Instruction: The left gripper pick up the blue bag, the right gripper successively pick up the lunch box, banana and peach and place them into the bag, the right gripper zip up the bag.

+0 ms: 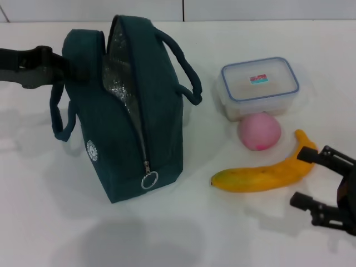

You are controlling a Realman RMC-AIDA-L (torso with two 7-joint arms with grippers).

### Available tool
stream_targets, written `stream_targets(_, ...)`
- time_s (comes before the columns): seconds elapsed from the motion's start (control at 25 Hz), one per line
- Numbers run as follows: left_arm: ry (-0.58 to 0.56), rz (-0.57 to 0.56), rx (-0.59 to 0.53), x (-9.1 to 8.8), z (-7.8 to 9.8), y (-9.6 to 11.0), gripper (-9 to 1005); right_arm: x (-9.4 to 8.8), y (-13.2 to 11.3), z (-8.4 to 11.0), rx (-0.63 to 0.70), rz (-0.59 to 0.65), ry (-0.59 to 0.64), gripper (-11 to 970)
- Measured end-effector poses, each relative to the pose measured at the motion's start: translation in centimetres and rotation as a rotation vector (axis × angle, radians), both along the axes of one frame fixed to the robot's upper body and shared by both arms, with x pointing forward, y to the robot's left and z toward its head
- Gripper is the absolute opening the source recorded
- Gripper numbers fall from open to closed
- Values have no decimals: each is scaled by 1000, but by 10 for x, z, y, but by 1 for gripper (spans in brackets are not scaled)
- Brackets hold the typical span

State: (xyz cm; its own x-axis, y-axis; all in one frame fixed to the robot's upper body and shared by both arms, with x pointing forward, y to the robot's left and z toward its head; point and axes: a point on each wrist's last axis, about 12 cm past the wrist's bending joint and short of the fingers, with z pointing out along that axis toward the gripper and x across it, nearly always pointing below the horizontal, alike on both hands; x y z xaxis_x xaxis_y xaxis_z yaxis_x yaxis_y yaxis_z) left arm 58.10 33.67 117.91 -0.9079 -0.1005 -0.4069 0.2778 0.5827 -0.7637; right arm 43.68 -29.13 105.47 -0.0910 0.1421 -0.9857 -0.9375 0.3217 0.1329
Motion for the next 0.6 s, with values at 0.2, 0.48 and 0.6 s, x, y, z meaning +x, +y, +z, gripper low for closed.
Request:
stream_targets(0.2,-24,13,-54,-3,2,2,38,13,-14,6,94,-121,146,857)
stream_targets(0.48,-41,11,-81,-5,-1,-1,38,40,-40,3,355,-344,594,857)
stream_targets(0.6,-48,6,-85,-6,-3,-4,38,53,-35,-2,418,-376,714,857)
